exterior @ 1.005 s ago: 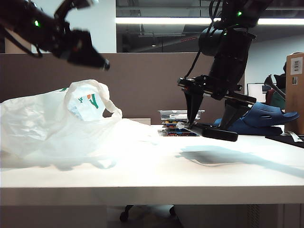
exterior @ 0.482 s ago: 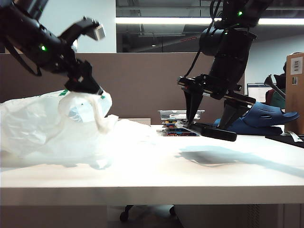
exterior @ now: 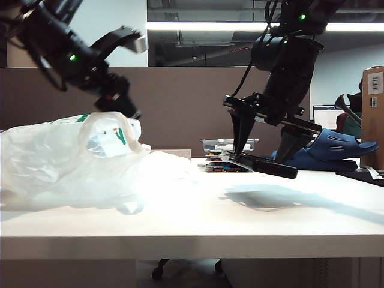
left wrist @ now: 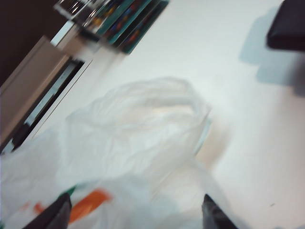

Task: Put the power bank into the bag.

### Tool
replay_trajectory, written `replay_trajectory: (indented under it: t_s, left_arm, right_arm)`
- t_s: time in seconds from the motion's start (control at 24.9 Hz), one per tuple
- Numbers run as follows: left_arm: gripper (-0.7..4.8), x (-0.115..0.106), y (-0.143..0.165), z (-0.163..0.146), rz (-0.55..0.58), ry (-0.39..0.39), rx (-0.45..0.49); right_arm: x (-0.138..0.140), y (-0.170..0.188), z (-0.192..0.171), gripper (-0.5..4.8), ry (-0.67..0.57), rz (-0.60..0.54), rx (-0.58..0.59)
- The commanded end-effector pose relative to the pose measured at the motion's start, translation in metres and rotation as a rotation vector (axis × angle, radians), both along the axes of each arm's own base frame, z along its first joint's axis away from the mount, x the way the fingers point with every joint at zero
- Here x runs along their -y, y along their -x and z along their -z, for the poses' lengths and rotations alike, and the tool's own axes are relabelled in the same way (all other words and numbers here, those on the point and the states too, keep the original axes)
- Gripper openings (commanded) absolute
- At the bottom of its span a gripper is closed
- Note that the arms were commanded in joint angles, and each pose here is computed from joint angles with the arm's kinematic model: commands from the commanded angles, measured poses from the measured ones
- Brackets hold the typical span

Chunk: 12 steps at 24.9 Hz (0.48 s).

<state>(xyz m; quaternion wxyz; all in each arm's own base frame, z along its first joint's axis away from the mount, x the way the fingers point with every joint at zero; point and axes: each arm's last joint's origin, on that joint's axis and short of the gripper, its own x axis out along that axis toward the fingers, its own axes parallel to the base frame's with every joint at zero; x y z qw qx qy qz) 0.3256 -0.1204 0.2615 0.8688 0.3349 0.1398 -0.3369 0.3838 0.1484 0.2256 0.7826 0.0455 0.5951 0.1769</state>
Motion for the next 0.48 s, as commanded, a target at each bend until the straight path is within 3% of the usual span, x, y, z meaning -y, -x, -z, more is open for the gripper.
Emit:
replay_trajectory:
  t_s: [0.04,0.24,0.36,0.48]
  left_arm:
    - [3.50,0.015,0.005,-0.009,0.037,-0.002,0.019]
    - [3.49,0.015,-0.001,0.002,-0.034,-0.082,0.020]
    - [3.41,0.014,-0.004,0.007,-0.056,-0.178,0.051]
    - [3.41,0.014,-0.005,0.009,-0.058,-0.183,0.043]
  right_arm:
    - [-0.002,0.000,-0.008,2.06,-0.024,-0.009,0.033]
    - [-0.002,0.000,-0.008,2.07,-0.026,-0.011,0.025]
    - [-0.003,0.001,-0.008,2.06,-0.061,-0.026,0.011]
    - [-0.004,0.002,-0.008,2.06,-0.064,-0.029,0.009]
